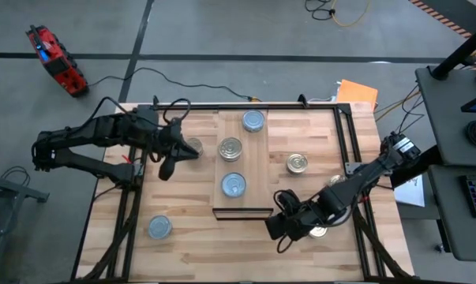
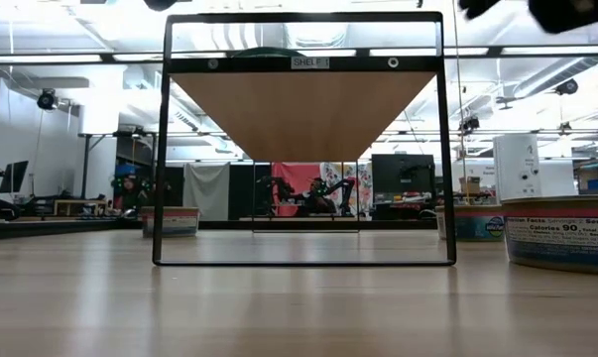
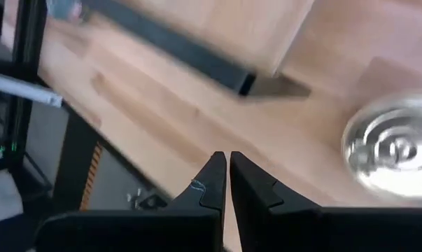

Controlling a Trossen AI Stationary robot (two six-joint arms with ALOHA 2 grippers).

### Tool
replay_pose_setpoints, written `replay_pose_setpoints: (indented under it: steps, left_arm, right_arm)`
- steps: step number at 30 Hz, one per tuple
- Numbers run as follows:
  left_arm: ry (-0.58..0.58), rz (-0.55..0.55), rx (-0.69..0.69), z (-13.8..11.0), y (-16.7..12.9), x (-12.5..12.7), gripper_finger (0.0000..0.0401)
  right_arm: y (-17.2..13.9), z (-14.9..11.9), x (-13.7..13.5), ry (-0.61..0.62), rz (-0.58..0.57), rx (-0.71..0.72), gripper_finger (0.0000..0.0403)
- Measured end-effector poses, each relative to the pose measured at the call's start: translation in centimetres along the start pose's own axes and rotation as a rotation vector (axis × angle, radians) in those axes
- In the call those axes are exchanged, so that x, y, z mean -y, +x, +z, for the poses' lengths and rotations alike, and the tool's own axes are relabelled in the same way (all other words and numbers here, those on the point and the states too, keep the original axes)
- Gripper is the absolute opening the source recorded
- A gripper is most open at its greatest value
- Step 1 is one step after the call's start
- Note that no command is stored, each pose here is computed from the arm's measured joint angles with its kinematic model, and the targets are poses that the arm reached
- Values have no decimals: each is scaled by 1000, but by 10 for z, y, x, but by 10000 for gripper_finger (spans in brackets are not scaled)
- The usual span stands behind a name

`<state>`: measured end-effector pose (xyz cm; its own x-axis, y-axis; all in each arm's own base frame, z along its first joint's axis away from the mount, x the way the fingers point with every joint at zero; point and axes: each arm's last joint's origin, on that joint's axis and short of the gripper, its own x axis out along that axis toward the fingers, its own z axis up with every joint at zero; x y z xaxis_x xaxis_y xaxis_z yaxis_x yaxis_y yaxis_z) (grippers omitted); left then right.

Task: Stack canned seafood by type on shelf
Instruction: Stack the blue and pink tuna can on top of the blue and pink tuna can on the shelf

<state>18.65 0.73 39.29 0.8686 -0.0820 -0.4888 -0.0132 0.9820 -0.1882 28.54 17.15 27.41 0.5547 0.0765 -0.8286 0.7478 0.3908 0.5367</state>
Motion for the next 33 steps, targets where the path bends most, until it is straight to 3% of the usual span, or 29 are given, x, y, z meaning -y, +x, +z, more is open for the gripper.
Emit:
replay_pose_setpoints:
  steps: [5, 11, 19, 25, 29, 33]
  left_arm:
    - [-55, -103, -26, -2, 0, 8, 36]
    - [-167, -37, -6, -6, 2, 37, 4]
    - [-385, 18, 76, -21, 24, 105, 2]
    - [-566, 58, 52, -44, 43, 144, 1]
    - [-567, 56, 7, -55, 56, 162, 1]
    - [-476, 50, -34, -62, 69, 178, 1]
  right_arm:
    - [-6, -12, 11, -69, -112, -41, 13]
    - [-3, -21, 41, -231, -310, -48, 13]
    - [20, -29, 66, -526, -268, -146, 12]
    - [32, -34, 88, -577, -176, -150, 12]
    - [37, -34, 96, -548, -129, -142, 12]
    - [41, -35, 99, -526, -125, -124, 12]
